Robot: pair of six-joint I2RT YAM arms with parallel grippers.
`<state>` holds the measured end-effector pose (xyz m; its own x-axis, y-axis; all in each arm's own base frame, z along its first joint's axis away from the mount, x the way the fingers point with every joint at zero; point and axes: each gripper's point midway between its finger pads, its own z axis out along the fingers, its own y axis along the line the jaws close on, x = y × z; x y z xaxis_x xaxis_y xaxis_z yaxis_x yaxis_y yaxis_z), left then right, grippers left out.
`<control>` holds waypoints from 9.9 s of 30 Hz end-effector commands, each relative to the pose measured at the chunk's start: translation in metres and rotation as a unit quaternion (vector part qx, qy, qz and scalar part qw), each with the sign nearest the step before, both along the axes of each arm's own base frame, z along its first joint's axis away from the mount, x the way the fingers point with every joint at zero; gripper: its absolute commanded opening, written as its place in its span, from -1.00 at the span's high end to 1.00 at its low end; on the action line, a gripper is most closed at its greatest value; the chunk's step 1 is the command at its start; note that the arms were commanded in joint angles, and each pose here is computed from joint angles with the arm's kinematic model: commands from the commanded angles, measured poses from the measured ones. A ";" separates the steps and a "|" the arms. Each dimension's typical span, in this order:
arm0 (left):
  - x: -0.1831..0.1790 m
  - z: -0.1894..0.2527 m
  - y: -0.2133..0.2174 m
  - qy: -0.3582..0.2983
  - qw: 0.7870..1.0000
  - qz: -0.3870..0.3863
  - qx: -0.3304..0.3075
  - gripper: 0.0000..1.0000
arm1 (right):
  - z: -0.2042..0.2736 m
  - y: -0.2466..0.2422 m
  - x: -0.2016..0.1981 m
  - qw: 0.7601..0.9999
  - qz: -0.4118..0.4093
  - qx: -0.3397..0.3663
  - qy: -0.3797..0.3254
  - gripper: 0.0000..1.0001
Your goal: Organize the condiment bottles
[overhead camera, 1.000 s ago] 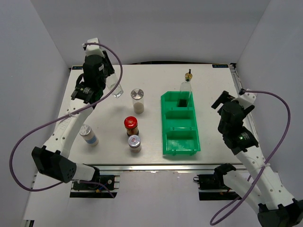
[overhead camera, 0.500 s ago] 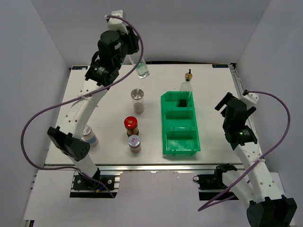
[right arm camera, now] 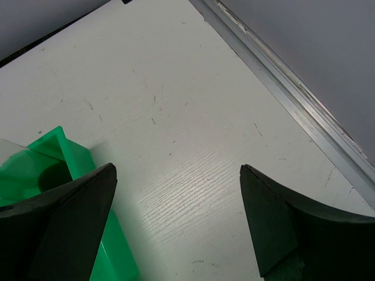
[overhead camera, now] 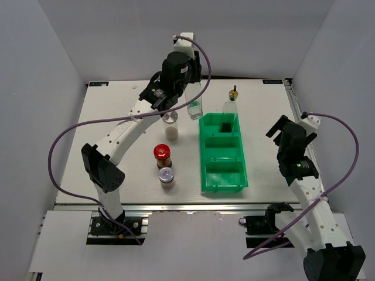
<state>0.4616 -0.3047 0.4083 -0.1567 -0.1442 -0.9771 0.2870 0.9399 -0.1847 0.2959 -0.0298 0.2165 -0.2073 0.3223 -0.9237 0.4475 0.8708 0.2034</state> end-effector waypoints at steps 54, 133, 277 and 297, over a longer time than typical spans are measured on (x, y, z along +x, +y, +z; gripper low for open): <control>0.006 -0.095 -0.093 0.024 0.998 -0.047 -0.030 0.73 | -0.002 -0.003 0.002 1.000 0.010 -0.004 -0.018 -0.79; -0.087 -0.179 0.311 0.120 0.908 0.392 -0.088 -0.96 | 0.005 0.414 0.036 0.813 0.573 -0.103 0.028 -0.79; -0.226 -0.245 0.353 0.335 0.790 0.513 0.019 -0.96 | 0.029 0.052 0.034 0.992 0.109 -0.004 -0.065 -0.79; -0.219 -0.270 0.349 0.331 0.799 0.502 0.007 0.06 | 0.028 0.067 0.032 0.985 0.157 0.005 -0.066 -0.79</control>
<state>0.2315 0.0455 0.1293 -0.5255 -0.4871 -0.6976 -0.7526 0.6485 0.1141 0.3266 0.0309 0.2338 -0.2106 0.2666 -0.9405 0.1743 0.9569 0.2322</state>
